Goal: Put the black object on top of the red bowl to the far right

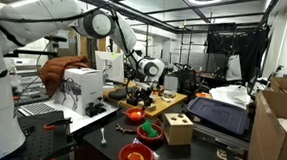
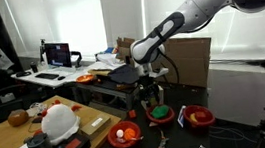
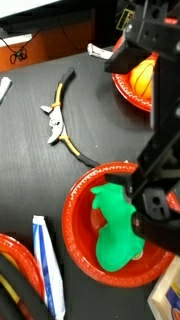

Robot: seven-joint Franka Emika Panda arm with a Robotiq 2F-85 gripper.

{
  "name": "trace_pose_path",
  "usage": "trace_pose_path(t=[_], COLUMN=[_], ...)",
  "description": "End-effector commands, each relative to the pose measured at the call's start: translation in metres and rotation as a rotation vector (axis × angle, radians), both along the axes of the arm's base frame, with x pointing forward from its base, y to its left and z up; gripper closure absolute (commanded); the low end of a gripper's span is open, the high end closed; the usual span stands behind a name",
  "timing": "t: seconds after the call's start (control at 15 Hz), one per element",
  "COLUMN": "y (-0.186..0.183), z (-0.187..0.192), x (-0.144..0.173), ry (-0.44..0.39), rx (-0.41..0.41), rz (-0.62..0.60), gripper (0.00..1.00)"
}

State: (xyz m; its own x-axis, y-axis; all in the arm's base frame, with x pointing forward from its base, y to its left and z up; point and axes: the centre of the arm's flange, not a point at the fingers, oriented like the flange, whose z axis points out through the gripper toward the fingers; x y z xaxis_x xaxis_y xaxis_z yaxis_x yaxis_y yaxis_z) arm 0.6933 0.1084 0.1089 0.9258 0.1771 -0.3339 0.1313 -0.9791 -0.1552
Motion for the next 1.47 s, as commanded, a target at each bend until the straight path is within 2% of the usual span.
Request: trace_pose_path(t=[0.0, 0.53, 0.93, 1.4], y=[0.003, 0.041, 0.057, 0.054], z=[-0.003, -0.046, -0.082, -0.105], x=[-0.002, -0.025, -0.055, -0.084], ry=[-0.004, -0.041, 0.027, 0.107], rx=[-0.004, 0.046, 0.069, 0.061], rz=[-0.024, -0.162, -0.188, -0.259], gripper=[0.0, 0.0, 0.0, 0.0])
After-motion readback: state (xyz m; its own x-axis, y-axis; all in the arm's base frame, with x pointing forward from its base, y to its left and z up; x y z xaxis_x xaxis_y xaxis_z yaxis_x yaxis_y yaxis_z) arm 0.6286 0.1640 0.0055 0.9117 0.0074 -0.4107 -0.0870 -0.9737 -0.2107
